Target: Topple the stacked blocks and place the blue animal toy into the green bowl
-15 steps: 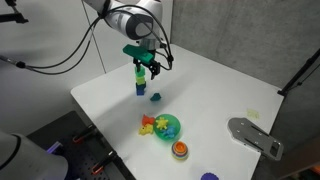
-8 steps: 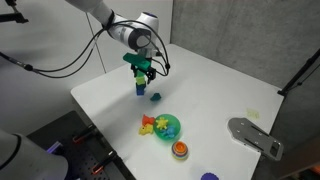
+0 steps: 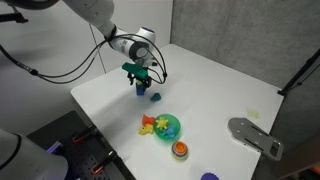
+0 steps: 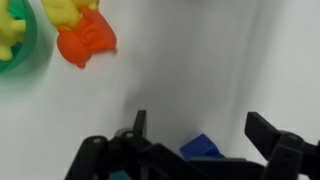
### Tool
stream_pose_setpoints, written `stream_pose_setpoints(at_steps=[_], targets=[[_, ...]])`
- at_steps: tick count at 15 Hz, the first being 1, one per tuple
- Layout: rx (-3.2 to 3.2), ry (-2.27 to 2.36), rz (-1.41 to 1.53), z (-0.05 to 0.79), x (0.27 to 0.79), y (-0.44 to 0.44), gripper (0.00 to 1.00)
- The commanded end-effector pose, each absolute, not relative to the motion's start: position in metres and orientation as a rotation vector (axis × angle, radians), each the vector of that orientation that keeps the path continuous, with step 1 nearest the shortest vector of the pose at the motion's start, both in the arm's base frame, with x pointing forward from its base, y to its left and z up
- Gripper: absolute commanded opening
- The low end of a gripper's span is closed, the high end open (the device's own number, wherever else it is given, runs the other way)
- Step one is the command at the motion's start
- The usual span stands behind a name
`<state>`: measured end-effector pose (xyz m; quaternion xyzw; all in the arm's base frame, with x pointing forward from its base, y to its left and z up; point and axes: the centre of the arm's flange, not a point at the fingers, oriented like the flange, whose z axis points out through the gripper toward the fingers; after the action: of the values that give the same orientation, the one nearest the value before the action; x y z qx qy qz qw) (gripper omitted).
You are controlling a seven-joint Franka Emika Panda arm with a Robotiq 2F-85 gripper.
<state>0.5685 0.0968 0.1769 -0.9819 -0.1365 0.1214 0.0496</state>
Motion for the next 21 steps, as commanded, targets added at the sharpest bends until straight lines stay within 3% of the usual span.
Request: stream_pose_setpoints(at_steps=[1, 11, 21], targets=[[-2.997, -0.452, 0.373, 0.157, 0.58, 0.116, 1.0], [-3.005, -0.543, 0.423, 0.098, 0.605, 0.149, 1.0], [-3.063, -0.557, 0.2, 0.093, 0.701, 0.204, 1.0]])
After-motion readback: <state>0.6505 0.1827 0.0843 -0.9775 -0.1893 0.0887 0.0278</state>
